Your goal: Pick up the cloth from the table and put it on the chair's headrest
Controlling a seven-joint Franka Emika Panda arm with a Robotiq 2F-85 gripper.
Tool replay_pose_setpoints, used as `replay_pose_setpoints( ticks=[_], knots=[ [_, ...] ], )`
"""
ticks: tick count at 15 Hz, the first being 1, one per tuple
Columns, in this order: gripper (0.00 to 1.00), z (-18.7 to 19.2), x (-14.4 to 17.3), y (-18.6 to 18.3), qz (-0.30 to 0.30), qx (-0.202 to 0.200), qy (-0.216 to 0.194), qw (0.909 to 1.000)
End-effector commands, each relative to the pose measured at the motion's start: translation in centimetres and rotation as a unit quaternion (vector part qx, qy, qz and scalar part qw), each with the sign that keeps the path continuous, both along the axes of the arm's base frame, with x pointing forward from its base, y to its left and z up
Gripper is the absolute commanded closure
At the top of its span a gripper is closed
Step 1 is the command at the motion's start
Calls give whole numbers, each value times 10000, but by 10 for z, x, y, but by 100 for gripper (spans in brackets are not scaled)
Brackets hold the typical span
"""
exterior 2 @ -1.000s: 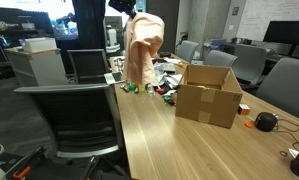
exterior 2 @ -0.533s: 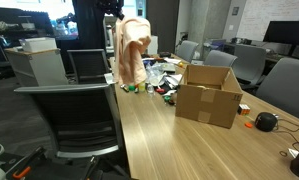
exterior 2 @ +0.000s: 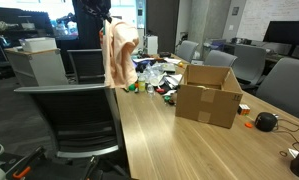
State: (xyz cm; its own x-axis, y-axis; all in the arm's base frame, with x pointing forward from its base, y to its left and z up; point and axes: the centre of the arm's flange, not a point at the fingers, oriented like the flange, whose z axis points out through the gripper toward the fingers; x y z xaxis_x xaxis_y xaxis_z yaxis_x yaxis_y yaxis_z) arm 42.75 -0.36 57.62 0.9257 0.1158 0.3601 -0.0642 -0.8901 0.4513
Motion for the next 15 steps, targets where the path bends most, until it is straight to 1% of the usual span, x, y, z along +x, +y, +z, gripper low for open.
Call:
replay_pose_setpoints(
  ticks=[1,4,7,8,11,15],
  knots=[
    [98,8,4,24,330,-408,213,9984],
    [98,6,4,40,536,-546,293,9966],
    [98,7,2,56,796,-431,414,9950],
    [95,6,1,62,929,-368,472,9939],
    [100,3,0,79,1213,-301,581,9905],
    [99,-5,-2,98,1545,-193,790,9846]
  ],
)
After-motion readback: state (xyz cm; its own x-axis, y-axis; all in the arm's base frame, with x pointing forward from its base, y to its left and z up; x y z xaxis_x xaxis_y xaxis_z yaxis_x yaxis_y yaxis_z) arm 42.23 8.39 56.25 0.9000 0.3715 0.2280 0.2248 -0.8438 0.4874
